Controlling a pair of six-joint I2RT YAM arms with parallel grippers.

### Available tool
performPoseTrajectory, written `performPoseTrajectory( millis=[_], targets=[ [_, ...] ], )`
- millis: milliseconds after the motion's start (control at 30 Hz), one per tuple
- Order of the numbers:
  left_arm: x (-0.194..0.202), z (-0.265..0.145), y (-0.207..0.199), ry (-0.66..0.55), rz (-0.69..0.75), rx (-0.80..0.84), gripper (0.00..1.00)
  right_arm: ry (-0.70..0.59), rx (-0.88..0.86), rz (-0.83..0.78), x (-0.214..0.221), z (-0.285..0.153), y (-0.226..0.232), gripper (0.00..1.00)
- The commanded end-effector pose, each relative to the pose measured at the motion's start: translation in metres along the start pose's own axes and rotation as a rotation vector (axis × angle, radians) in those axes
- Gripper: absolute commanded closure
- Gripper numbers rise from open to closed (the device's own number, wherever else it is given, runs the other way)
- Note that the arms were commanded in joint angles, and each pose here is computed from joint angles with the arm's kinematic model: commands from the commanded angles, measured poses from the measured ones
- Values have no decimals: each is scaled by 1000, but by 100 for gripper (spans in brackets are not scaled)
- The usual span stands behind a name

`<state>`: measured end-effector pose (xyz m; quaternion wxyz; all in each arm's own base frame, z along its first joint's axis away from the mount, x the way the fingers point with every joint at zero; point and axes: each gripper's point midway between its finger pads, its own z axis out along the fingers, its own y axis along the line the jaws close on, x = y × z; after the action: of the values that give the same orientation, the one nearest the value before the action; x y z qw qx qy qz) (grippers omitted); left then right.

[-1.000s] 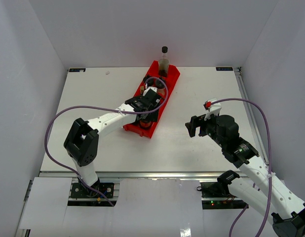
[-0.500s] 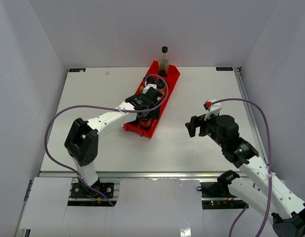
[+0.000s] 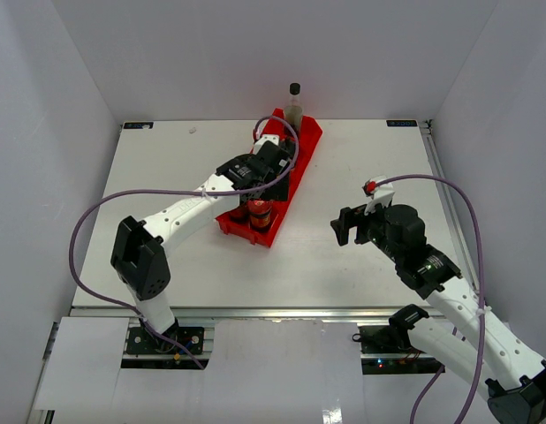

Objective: Organize the condiment bottles

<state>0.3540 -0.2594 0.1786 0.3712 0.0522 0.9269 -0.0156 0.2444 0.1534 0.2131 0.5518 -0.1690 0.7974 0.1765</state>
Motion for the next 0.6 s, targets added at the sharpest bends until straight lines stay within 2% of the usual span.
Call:
performPoseTrajectory(
  millis=[0,167,300,400,567],
  targets=[
    [-39,-53,-3,-122,-58,108,2,-36,2,2,-17,0,1,6],
    [-45,-78,1,-206,-88,191,2,-2,36,35,-14,-1,-3,10],
    [-56,-122,10,-335,-147,302,2,-7,96,114,-18,-4,-10,10],
    [-46,-145,25,-397,-166,350,2,7,129,181,-22,-7,-12,10],
    [-23,-164,48,-434,-193,368,2,56,117,225,-24,-11,-6,10]
  ],
)
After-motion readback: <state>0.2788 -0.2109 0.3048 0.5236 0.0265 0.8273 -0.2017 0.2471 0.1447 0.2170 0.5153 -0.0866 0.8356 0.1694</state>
